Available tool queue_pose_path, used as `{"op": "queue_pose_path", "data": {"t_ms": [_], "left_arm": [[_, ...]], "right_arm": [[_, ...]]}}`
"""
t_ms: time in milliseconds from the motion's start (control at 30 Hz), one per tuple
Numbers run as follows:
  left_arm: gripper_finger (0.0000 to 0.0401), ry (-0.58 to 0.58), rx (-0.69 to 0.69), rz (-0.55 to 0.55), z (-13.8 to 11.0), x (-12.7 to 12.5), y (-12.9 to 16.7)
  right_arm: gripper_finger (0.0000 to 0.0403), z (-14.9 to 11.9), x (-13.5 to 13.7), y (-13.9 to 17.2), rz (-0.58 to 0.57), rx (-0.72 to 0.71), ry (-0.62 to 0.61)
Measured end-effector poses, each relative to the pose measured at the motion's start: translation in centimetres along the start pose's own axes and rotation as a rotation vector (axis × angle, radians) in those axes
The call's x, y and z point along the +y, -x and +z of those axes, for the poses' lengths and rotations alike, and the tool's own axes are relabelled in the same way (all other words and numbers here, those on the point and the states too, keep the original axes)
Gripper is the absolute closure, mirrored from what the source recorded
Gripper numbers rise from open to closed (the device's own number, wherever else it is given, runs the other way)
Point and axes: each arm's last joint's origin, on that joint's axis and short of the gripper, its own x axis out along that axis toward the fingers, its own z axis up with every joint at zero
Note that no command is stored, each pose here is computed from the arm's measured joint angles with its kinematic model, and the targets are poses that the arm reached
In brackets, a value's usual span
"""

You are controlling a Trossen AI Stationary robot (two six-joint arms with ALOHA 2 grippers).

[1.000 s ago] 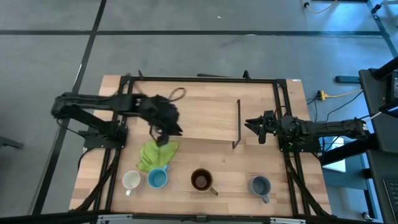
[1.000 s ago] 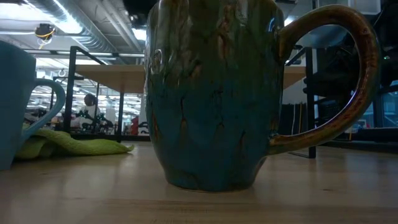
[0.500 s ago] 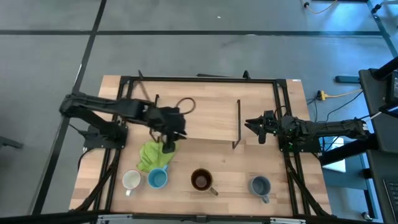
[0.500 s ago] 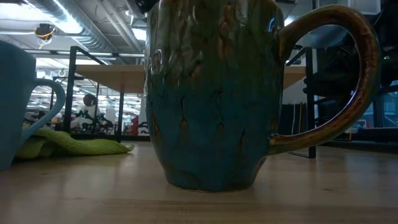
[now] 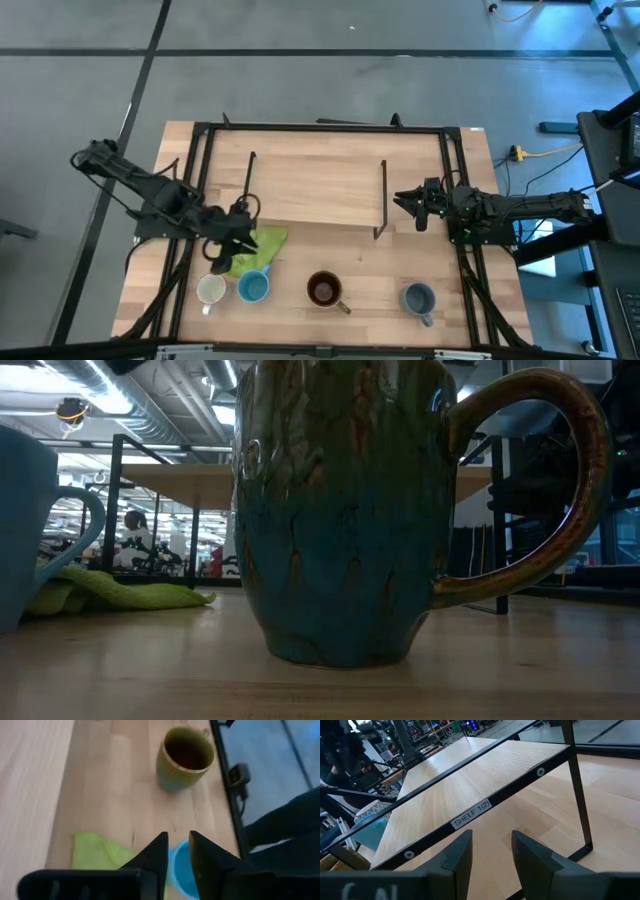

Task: Stack small to large cups/mugs on shelf
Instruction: Put the blue mug on the shelf

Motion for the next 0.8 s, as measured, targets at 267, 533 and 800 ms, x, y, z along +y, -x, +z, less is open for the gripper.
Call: {"op": "queue_pose_path", "data": {"t_ms": [267, 533, 800], "left_arm": [[0.0330, 0.073, -0.074, -0.088, 3.9, 5.6, -1.7], [0.0330, 0.014, -0.122, -0.081, 5.5, 5.8, -0.4], [0.0330, 0.127, -0.227, -0.025, 4.7, 4.2, 2.5]], "right_arm": [[0.0265, 0.0, 0.0, 0.0, 0.000, 0.000, -0.002], [0.0265, 0.0, 0.0, 0.0, 0.003, -0.005, -0.014], [0.0265, 1.6, 0.9, 0.2, 0.121, -0.148, -0.424]]}}
